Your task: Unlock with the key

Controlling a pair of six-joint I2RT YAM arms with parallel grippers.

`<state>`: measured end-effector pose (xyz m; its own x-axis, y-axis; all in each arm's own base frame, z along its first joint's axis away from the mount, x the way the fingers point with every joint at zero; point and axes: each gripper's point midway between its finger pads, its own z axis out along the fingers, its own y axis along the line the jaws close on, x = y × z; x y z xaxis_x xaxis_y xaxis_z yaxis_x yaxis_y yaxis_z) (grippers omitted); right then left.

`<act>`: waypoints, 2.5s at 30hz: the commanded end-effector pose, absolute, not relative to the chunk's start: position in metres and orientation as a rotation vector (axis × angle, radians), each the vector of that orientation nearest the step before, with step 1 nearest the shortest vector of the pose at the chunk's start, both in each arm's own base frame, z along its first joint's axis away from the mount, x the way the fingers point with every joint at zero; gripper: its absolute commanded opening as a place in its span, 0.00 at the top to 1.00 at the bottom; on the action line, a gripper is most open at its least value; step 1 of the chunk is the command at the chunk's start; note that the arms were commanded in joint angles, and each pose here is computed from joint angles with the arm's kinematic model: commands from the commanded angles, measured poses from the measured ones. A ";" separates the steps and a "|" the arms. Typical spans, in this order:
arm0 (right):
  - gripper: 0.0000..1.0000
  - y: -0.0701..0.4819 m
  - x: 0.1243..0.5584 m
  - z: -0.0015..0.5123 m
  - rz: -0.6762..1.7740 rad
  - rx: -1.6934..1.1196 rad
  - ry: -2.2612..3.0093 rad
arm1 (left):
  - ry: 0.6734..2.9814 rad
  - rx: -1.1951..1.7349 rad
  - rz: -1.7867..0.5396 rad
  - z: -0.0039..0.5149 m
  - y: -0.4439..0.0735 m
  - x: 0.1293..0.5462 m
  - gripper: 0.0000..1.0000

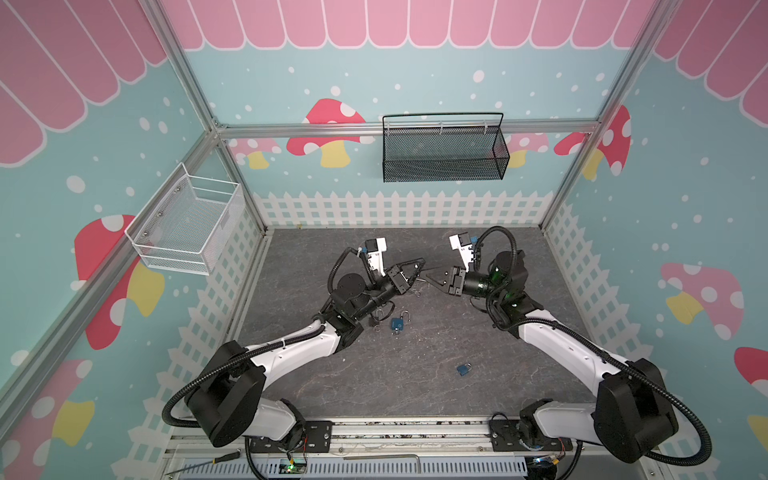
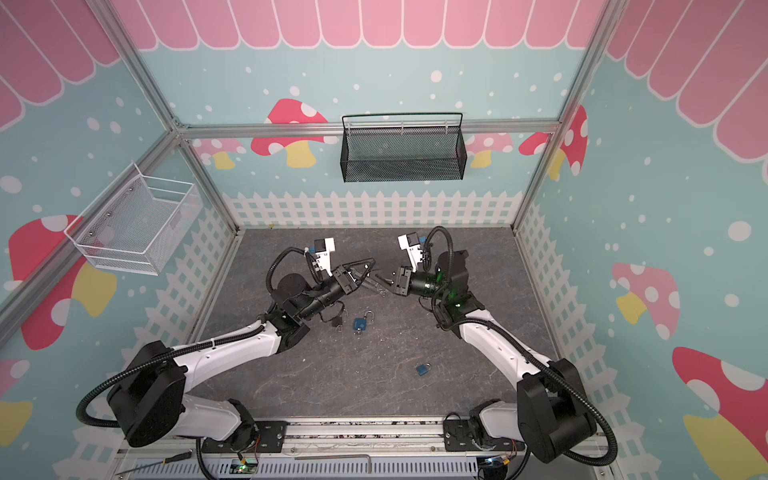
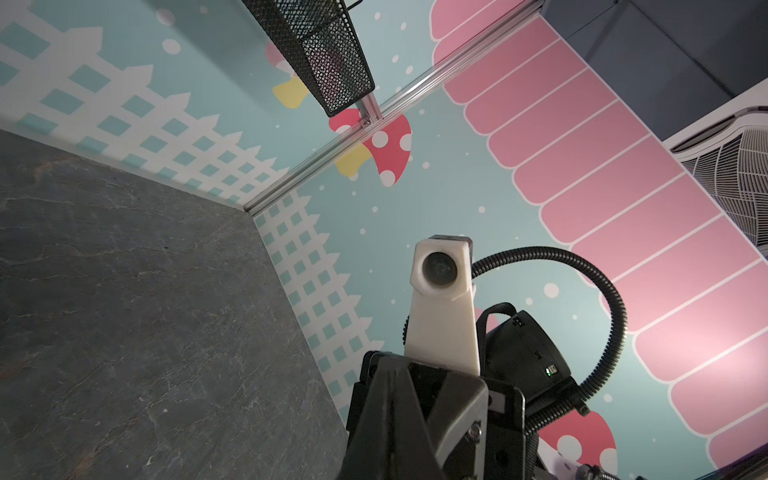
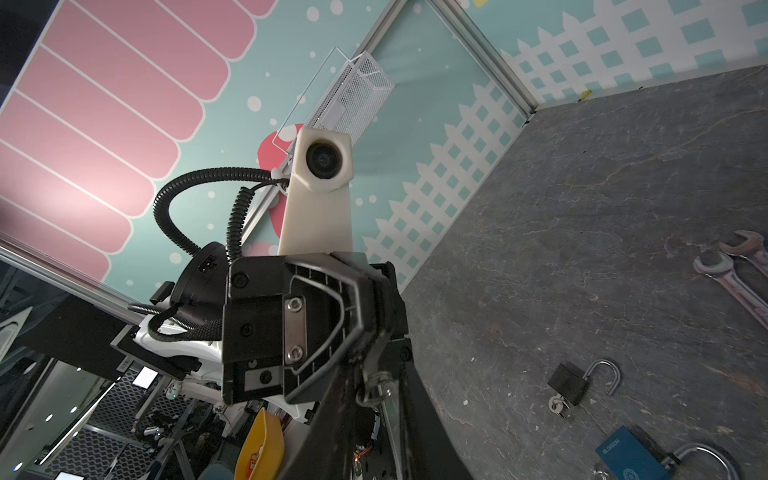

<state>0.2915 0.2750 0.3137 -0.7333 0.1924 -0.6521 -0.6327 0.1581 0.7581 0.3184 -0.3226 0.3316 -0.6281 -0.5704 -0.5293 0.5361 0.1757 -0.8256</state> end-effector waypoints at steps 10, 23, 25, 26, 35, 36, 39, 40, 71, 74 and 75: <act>0.91 0.275 0.287 0.327 1.692 -0.437 1.748 | 1.550 0.037 -1.562 0.350 -0.331 0.310 1.00; 1.00 0.274 0.290 0.320 1.656 -0.441 1.776 | 1.558 0.022 -1.540 0.351 -0.325 0.308 1.00; 1.00 0.274 0.289 0.319 1.631 -0.464 1.788 | 1.575 0.018 -1.534 0.350 -0.321 0.308 0.89; 1.00 0.274 0.289 0.317 1.618 -0.477 1.798 | 1.591 0.017 -1.530 0.348 -0.318 0.308 0.79; 1.00 0.280 0.276 0.308 1.619 -0.633 1.851 | 1.727 0.002 -1.471 0.327 -0.294 0.313 0.68; 1.00 0.280 0.275 0.309 1.622 -0.649 1.852 | 1.736 0.010 -1.464 0.326 -0.294 0.313 0.68; 1.00 0.282 0.275 0.310 1.631 -0.664 1.858 | 1.758 0.045 -1.460 0.326 -0.297 0.310 0.68; 1.00 0.282 0.274 0.310 1.637 -0.667 1.859 | 1.753 0.058 -1.466 0.328 -0.298 0.309 0.69; 0.78 0.283 0.279 0.317 1.621 -0.658 1.848 | 1.733 0.101 -1.503 0.330 -0.305 0.306 1.00; 0.69 0.284 0.278 0.318 1.643 -0.669 1.832 | 1.719 0.100 -1.500 0.332 -0.305 0.307 1.00; 0.68 0.284 0.277 0.318 1.651 -0.673 1.828 | 1.716 0.107 -1.501 0.333 -0.307 0.306 1.00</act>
